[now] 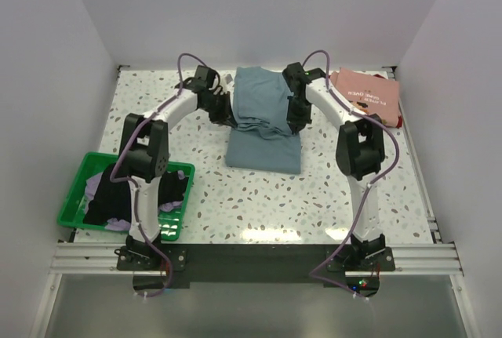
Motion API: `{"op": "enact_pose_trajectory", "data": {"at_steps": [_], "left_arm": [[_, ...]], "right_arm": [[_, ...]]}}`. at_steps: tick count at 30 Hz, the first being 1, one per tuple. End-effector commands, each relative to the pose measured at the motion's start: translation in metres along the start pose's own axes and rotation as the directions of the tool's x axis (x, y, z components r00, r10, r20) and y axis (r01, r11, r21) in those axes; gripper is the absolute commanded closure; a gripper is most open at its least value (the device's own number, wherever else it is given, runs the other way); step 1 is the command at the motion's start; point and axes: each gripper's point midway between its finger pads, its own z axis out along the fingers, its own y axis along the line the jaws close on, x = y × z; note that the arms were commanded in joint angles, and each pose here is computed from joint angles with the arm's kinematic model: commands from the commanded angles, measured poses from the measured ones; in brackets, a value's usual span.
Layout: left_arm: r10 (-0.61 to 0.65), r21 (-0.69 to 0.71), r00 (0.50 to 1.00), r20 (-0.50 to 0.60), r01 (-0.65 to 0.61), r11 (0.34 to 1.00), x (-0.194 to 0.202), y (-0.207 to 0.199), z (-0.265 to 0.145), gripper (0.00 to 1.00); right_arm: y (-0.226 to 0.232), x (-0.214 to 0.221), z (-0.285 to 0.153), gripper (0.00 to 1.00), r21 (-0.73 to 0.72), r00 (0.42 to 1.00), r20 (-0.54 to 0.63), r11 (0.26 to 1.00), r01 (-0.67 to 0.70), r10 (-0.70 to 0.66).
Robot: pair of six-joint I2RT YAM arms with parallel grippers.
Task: Fold and stack the t-shirts
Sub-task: Fold the tshirt
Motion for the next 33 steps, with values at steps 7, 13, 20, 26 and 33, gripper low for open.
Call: {"op": "enact_pose_trajectory", "data": {"at_steps": [7, 13, 20, 26, 33], "left_arm": [[-0.008, 0.042, 0.995, 0.104, 0.004, 0.999, -0.041, 0.005, -0.001, 1.00], [-0.029, 0.037, 0.994, 0.108, 0.025, 0.999, -0.044, 0.013, 0.005, 0.83], [0.030, -0.010, 0.963, 0.267, -0.028, 1.000, -0.085, 0.007, -0.035, 0.39], [0.025, 0.000, 0.977, 0.214, -0.026, 1.000, -0.054, 0.009, -0.036, 0.38], [-0.001, 0.006, 0.986, 0.166, 0.000, 1.000, 0.001, 0.017, -0.037, 0.38]], "right_arm": [[-0.002, -0.025, 0.005, 1.00, -0.020, 1.000, 0.015, 1.000, 0.005, -0.005], [0.001, -0.035, 0.012, 1.00, -0.037, 1.000, 0.027, 0.999, 0.004, -0.003], [0.004, -0.067, -0.017, 0.44, -0.090, 0.992, 0.124, 0.996, -0.010, 0.021], [-0.002, -0.062, -0.040, 0.41, -0.114, 0.986, 0.163, 0.993, -0.016, 0.034], [-0.005, -0.023, -0.033, 0.43, -0.170, 0.993, 0.108, 0.985, -0.030, 0.049]]}}
